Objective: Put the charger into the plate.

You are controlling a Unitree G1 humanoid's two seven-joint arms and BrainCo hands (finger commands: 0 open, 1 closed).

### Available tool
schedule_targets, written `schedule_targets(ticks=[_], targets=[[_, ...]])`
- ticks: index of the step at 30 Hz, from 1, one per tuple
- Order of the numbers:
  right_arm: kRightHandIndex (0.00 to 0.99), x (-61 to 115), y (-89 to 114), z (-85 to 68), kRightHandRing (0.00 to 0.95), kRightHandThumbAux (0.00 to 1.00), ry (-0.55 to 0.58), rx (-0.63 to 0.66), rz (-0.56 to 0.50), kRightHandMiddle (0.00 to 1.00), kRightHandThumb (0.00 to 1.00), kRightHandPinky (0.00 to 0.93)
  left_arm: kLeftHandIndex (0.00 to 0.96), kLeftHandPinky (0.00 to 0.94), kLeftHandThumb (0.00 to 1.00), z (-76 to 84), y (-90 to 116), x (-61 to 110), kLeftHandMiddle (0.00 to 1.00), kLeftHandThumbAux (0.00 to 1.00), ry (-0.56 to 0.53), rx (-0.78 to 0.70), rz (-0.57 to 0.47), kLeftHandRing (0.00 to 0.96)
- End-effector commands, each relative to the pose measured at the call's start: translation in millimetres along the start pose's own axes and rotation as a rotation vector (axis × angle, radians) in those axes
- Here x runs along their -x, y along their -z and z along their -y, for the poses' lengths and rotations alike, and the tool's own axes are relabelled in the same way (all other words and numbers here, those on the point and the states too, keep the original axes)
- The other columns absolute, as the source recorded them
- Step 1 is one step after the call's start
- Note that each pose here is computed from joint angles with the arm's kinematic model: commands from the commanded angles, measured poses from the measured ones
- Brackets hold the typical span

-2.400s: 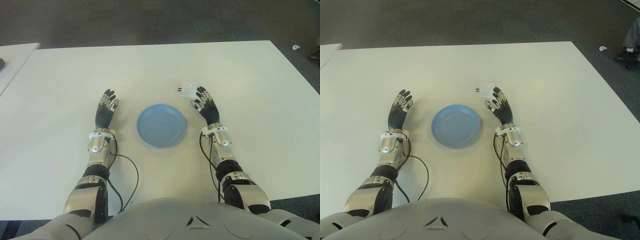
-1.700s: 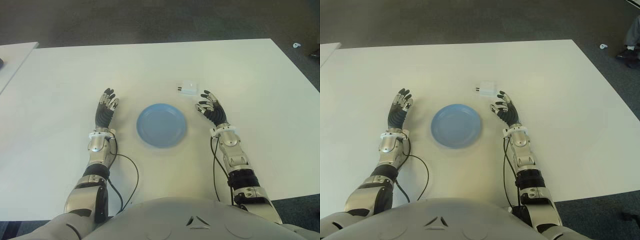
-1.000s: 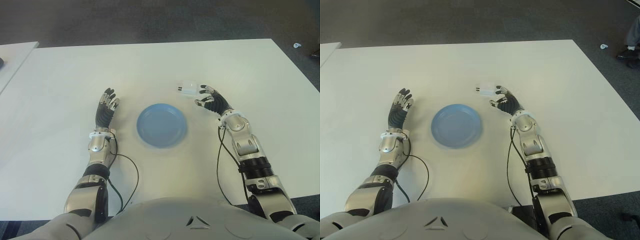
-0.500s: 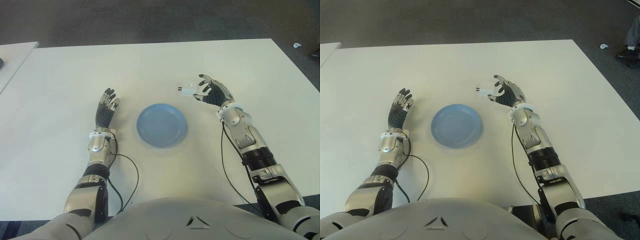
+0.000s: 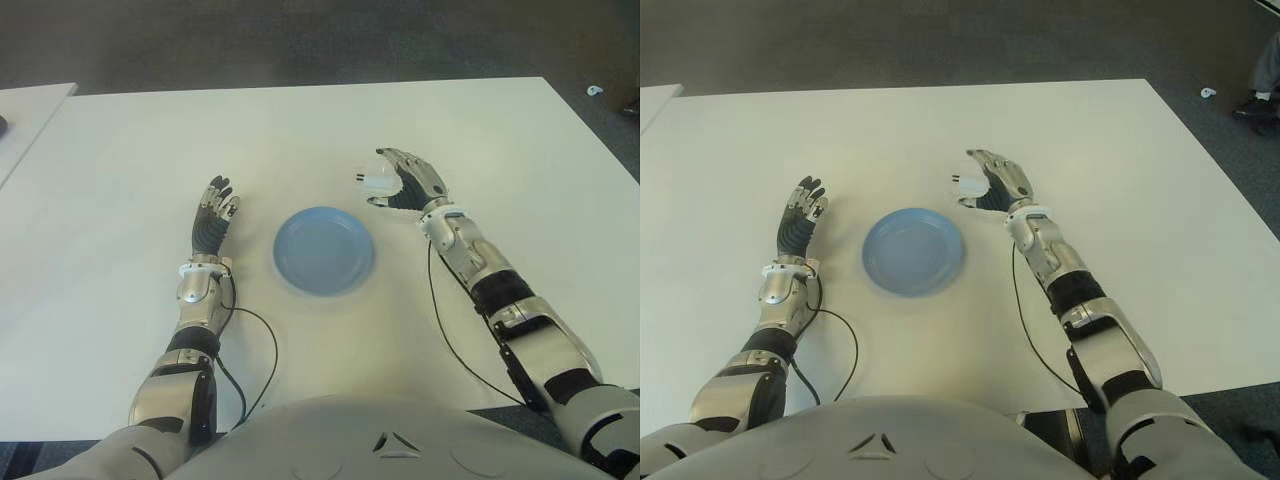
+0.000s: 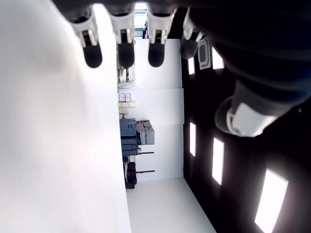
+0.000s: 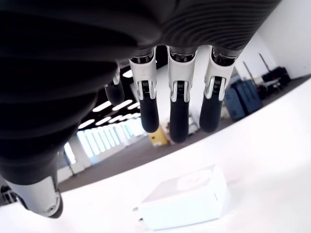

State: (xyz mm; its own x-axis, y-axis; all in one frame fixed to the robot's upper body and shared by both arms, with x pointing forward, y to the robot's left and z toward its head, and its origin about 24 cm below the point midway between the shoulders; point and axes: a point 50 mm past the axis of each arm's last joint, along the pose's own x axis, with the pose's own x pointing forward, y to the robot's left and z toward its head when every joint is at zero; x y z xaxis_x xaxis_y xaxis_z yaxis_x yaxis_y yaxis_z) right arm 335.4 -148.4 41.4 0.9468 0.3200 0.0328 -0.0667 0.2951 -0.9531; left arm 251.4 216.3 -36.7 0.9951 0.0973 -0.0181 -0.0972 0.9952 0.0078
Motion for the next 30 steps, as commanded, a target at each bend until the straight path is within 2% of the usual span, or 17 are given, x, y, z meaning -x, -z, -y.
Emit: schedule_targets(ticks=[1,13,30], targets=[[0.006,-6.7,-2.3,-13.4,0.02,0.631,-0.058,0.062,0.046,0.019,0.106,0.015,0.02,0.133,0.0,10.2,53.7,45.0,0.099,0.554,0.003,0.053,-0.303,0.105],[0.0,-12.0,-4.3,-23.9,0.0,0.558,-0.104,0.158,0.093,0.0,0.01,0.0,0.024,0.146,0.0,10.4,54.0,45.7,0.108,0.564,0.002,0.055,-0.301,0.115],[0.0,-13.8,-4.4,-38.1,0.0,0.471,-0.255,0.207,0.067,0.0,0.0,0.0,0.036,0.154,0.0,12.5,54.4,48.1,0.118,0.557,0.005,0.061,-0.297,0.123]])
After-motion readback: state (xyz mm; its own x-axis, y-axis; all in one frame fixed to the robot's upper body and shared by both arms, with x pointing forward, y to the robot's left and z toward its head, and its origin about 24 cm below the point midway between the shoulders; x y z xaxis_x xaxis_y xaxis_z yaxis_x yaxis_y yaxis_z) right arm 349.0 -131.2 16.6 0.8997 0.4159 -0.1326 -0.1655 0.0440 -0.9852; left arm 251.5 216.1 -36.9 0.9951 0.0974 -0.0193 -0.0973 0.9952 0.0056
